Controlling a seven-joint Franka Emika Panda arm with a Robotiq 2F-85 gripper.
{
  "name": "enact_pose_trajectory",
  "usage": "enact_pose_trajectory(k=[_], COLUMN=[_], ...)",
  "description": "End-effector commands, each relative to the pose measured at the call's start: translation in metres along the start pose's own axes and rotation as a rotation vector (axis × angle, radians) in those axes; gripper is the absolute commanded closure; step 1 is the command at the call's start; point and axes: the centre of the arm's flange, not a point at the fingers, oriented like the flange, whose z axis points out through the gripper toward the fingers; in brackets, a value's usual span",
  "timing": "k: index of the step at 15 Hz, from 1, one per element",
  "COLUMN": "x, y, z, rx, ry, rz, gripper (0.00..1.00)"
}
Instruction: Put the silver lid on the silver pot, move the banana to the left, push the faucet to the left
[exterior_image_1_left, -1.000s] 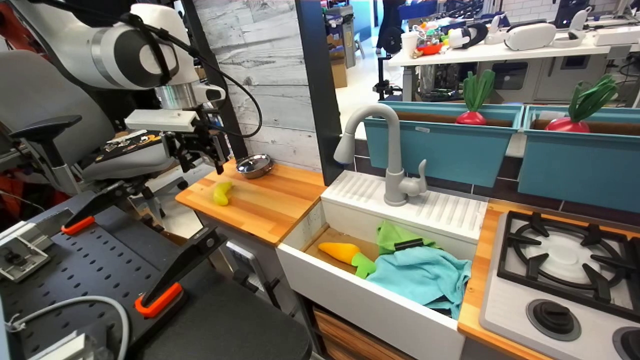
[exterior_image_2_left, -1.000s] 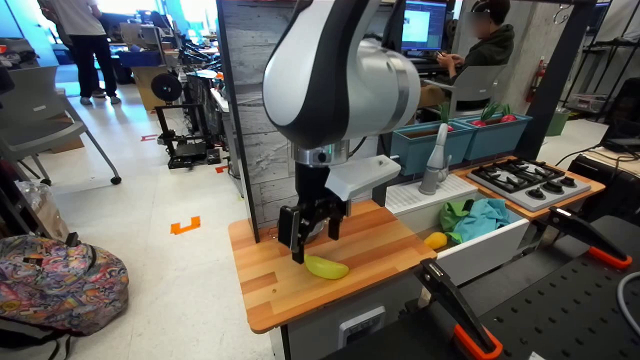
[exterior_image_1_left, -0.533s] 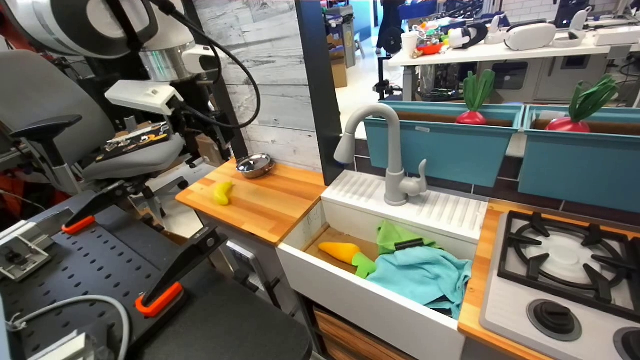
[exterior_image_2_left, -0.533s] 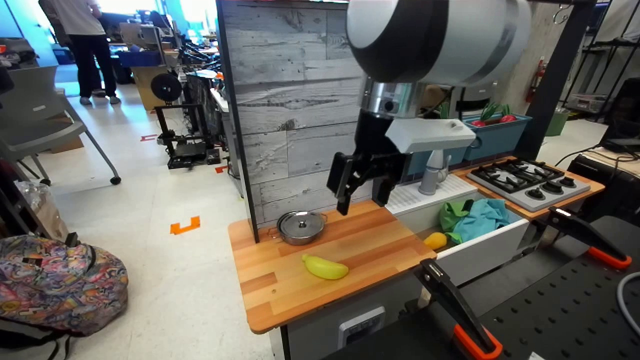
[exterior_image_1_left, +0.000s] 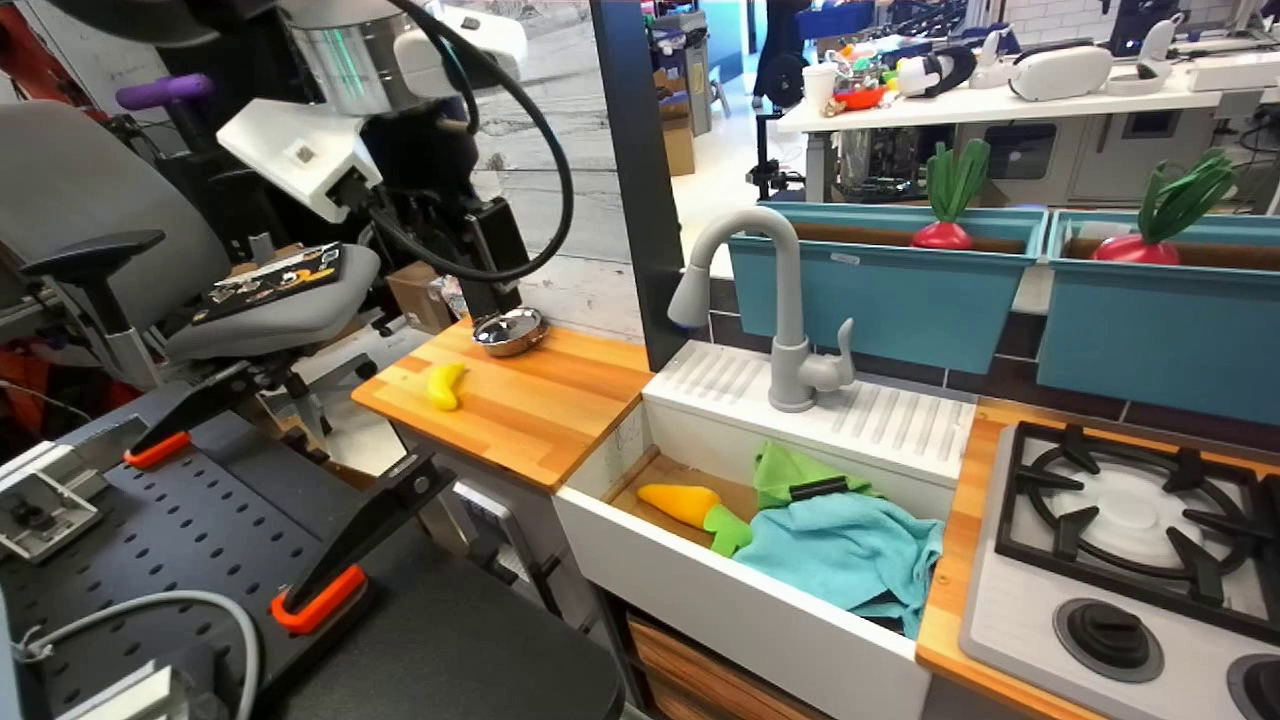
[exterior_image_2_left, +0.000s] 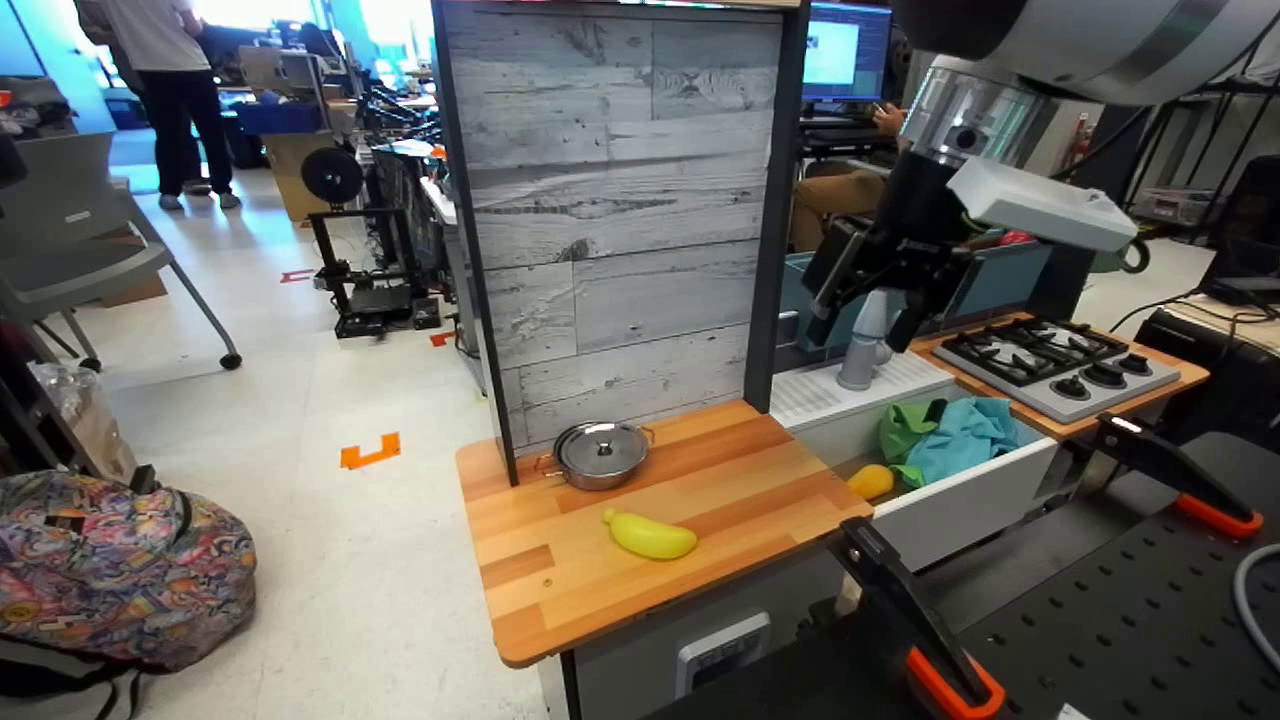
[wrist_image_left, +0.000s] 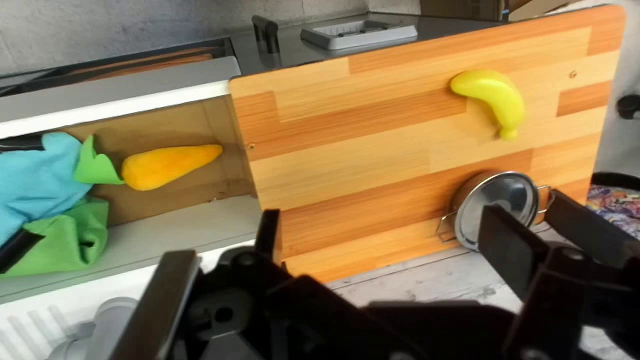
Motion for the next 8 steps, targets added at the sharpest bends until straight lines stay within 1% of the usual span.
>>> enact_pose_trajectory(k=[1, 4, 8], x=[0.006, 0.027, 0.059], y=[0.038, 0.061, 0.078], z=[-0.025, -0.031, -0.038], rx=[0.025, 0.030, 0.034], ry=[0.036, 0.055, 0.077], rz=[0.048, 0.073, 0.112], gripper=[0.00, 0.00, 0.00])
